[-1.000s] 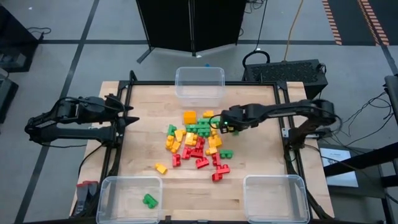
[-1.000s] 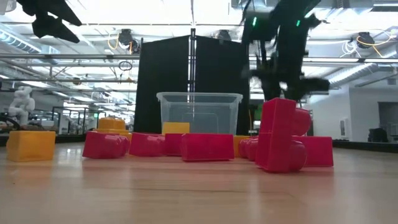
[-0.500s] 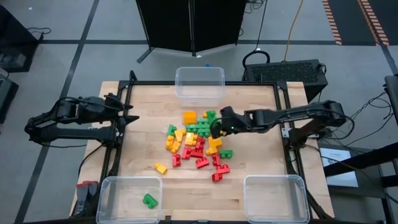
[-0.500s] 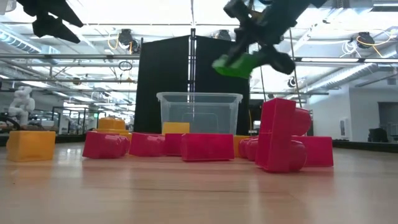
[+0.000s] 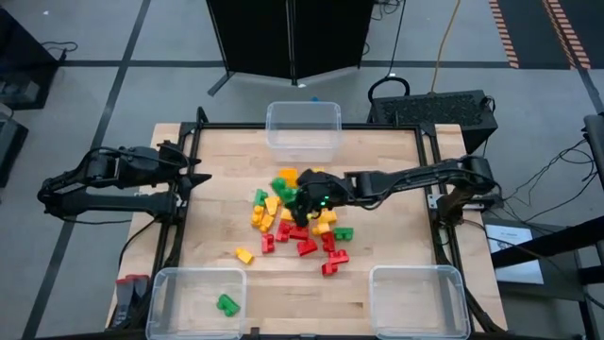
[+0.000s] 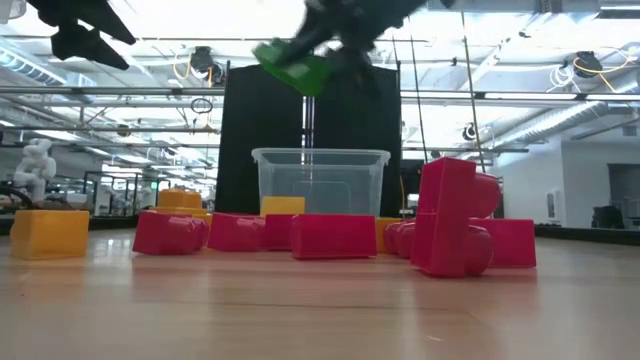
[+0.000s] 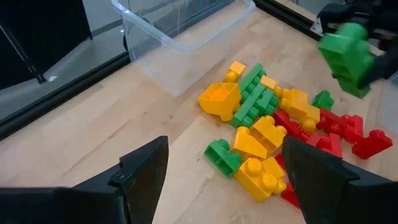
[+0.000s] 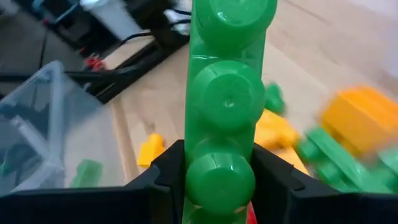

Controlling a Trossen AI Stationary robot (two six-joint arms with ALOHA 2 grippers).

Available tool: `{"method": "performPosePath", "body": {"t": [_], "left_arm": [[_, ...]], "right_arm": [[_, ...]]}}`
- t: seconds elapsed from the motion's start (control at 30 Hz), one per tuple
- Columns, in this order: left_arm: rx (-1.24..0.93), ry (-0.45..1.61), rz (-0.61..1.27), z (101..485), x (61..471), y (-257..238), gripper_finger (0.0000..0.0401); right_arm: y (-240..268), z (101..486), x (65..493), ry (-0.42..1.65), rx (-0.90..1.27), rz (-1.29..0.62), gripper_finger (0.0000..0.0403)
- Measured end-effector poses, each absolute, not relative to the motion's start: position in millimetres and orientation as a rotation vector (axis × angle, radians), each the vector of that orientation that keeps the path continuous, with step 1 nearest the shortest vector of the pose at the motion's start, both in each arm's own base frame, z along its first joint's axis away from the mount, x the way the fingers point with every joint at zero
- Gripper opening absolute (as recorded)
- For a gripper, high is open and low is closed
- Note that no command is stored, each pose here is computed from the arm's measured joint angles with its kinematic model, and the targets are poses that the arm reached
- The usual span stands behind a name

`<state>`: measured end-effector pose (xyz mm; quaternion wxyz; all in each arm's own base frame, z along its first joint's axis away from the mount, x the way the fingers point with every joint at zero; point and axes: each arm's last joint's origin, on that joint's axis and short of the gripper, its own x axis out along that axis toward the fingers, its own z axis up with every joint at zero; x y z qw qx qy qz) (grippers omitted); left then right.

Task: Sort blocks
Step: Put the green game piece into the bottom left transparent bin

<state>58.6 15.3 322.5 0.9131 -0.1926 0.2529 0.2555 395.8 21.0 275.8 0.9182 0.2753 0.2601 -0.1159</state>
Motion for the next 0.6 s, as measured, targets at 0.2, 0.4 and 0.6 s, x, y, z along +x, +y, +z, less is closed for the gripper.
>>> {"method": "performPosePath", "body": {"t": [0.2, 0.4, 0.6], "left_arm": [[-0.383, 0.511, 0.566, 322.7, 58.3, 16.4, 0.0287], [-0.379, 0.507, 0.576, 322.8, 58.1, 16.7, 0.0287], [-0.377, 0.507, 0.579, 322.8, 58.0, 16.8, 0.0287]], "right_arm": [[24.8, 293.0, 438.3, 0.507, 0.461, -0.086, 0.0114], [29.6, 306.1, 473.5, 0.471, 0.392, 0.065, 0.0114], [44.1, 304.8, 499.8, 0.487, 0.326, 0.176, 0.0114]]}}
